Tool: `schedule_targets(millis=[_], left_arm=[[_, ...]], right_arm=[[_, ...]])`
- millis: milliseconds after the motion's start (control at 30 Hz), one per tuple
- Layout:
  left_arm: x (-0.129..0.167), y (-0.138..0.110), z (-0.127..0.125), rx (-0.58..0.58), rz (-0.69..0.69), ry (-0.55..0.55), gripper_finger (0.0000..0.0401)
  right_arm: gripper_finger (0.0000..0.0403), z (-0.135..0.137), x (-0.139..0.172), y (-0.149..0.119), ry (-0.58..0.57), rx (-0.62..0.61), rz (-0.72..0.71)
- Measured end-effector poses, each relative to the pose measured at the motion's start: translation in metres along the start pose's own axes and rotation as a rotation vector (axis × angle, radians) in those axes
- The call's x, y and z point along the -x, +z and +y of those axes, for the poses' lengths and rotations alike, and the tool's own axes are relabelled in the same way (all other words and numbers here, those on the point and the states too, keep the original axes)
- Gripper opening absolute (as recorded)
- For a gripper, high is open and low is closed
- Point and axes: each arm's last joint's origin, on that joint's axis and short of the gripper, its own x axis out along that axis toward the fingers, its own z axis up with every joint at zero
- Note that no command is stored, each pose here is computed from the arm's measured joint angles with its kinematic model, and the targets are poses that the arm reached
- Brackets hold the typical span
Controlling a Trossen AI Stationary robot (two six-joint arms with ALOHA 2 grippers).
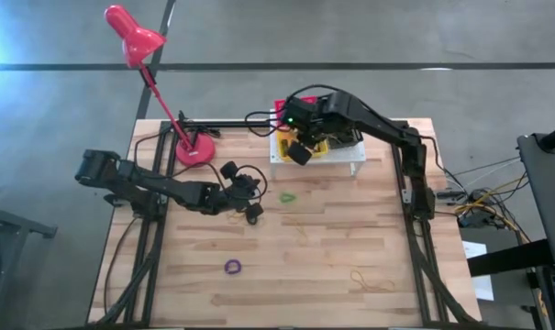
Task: Pick & Place Office Desk Supplies
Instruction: Put the crayon box into the yellow bin on the shelf
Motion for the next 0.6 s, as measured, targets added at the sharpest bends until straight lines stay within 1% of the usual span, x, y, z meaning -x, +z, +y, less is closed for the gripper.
schedule_targets(millis=[367,600], left_arm=[[0.0,0.001,0.0,0.007,-0.008,-0.001,0.0001],[0.0,0.003,-0.001,0.004,-0.025,-0.004,0.0001]], right_arm=[[0.0034,-0.003,0.001,0.0,0.002,-0.143,-0.003],[0.0034,-0.01,-0.003,0.001,0.004,-0.194,0.014]])
